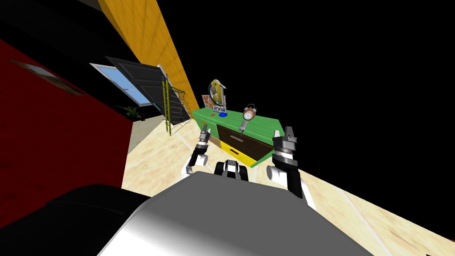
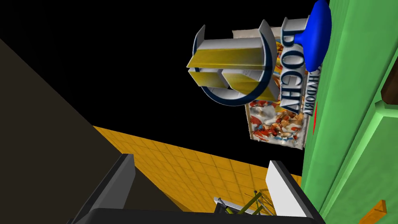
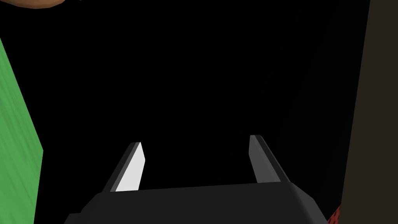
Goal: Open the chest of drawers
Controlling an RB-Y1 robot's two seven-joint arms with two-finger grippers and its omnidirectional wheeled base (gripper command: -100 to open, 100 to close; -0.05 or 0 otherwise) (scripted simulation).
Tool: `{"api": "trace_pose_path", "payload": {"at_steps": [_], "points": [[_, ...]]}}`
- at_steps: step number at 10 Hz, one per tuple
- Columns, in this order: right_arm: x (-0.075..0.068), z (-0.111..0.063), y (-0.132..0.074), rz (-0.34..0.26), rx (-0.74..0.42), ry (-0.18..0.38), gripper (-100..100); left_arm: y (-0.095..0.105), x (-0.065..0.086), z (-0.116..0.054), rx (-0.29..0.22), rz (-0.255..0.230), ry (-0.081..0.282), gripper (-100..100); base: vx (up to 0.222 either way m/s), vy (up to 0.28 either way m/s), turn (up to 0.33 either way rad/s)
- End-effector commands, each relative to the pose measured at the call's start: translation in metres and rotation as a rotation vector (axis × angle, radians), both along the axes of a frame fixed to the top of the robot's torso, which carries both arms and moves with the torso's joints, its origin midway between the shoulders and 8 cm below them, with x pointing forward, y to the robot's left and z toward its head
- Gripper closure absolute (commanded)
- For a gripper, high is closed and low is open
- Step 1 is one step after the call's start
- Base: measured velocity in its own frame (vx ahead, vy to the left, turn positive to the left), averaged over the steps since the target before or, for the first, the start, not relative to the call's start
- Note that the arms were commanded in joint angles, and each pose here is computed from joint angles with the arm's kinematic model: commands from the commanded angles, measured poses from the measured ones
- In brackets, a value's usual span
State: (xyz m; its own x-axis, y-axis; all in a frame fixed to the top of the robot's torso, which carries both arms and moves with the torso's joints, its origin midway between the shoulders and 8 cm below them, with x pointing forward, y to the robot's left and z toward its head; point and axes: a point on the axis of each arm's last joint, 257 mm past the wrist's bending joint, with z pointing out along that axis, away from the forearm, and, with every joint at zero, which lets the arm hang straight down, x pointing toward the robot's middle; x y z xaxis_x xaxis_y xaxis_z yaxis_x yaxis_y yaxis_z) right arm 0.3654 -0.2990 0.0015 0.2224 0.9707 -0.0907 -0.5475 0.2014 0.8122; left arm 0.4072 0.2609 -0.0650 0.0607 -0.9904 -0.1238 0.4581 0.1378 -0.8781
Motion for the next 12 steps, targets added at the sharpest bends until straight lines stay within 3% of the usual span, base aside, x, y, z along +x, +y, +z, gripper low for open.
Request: {"api": "trace_pose_path", "payload": {"at_steps": [1, 12], "points": [[0.000, 0.000, 0.000, 0.000, 0.000, 0.000, 0, -0.007, 0.012, -0.024, 0.002, -0.014, 0.057, -100, 0.003, -0.011, -0.062], [0.000, 0.000, 0.000, 0.000, 0.000, 0.000, 0, -0.044, 0.045, -0.110, 0.004, -0.068, 0.249, -100, 0.003, -0.009, -0.060]]}}
